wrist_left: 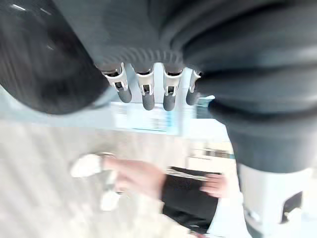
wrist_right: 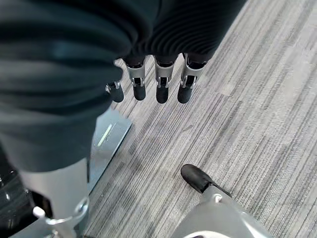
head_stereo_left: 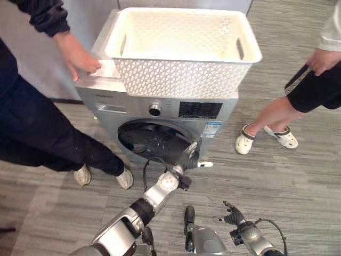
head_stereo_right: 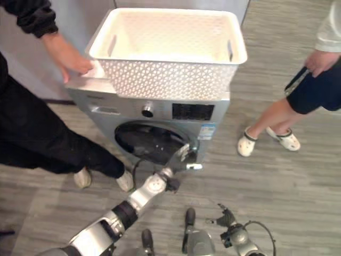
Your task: Grab the laundry basket,head to the washer,open it,put in the laundry and shut it.
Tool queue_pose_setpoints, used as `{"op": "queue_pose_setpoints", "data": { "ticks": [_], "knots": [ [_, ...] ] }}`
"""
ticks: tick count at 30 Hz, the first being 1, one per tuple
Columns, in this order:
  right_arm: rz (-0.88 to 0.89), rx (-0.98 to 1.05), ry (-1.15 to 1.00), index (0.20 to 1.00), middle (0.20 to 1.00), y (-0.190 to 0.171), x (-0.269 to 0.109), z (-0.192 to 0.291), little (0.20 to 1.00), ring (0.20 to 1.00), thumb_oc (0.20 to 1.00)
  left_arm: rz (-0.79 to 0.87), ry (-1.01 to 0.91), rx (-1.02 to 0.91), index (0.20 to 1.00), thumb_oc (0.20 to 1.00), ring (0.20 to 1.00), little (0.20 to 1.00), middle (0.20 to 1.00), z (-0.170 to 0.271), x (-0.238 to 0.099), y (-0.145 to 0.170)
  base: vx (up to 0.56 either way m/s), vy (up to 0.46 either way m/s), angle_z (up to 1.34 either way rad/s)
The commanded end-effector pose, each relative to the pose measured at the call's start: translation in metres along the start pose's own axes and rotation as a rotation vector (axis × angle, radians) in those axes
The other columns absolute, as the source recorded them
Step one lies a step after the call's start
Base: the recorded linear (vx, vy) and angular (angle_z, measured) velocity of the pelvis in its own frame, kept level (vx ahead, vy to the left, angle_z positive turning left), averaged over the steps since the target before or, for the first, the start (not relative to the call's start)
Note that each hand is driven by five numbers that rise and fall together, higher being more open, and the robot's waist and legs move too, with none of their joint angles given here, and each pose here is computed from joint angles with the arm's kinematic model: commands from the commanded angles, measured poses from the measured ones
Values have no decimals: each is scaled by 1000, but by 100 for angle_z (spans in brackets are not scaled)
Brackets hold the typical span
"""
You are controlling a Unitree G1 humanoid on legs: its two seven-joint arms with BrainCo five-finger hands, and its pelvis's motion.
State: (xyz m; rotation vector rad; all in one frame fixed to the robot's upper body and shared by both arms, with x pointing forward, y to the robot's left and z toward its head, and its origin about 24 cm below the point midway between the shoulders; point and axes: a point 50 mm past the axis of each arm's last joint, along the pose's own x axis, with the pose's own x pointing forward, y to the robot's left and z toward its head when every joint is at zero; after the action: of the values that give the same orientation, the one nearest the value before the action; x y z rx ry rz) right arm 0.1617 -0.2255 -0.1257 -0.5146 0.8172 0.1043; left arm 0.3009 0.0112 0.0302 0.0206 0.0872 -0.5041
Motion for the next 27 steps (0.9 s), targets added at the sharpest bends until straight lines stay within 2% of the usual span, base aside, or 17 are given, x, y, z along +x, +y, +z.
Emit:
{"op": "queue_pose_setpoints", "data": {
  "ticks": [1,5,6,7,11,15,19,22,27],
  "knots": [
    [-71,20,58,1000,1000,-34,-4,-16,1000,1000,1000,211,58,-55,1000,1000,1000,1000,1000,-19,-22,74,118,105,-3],
    [-63,25,187,1000,1000,-40,-14,-48,1000,1000,1000,413,111,-11,1000,1000,1000,1000,1000,-24,-56,149,76,42,-12],
    [-63,25,187,1000,1000,-40,-14,-48,1000,1000,1000,413,111,-11,1000,1000,1000,1000,1000,-24,-56,149,74,0,-3],
    [-54,28,240,1000,1000,-41,-20,-61,1000,1000,1000,521,127,47,1000,1000,1000,1000,1000,-13,-73,192,63,-1,6],
    [-41,67,340,1000,1000,-40,-31,-84,1000,1000,1000,689,98,191,1000,1000,1000,1000,1000,33,-95,256,46,-6,11],
    [-17,71,381,1000,1000,-35,-35,-93,1000,1000,1000,719,68,306,1000,1000,1000,1000,1000,65,-101,275,12,-4,4],
    [-18,119,411,1000,1000,-31,-38,-99,1000,1000,1000,723,54,289,1000,1000,1000,1000,1000,62,-108,276,12,-2,-2],
    [-21,139,423,1000,1000,-29,-40,-102,1000,1000,1000,708,85,249,1000,1000,1000,1000,1000,39,-119,269,4,-2,-1],
    [-39,193,456,1000,1000,-26,-47,-112,1000,1000,1000,700,229,135,1000,1000,1000,1000,1000,-33,-157,242,4,-2,-2]
  ]
}}
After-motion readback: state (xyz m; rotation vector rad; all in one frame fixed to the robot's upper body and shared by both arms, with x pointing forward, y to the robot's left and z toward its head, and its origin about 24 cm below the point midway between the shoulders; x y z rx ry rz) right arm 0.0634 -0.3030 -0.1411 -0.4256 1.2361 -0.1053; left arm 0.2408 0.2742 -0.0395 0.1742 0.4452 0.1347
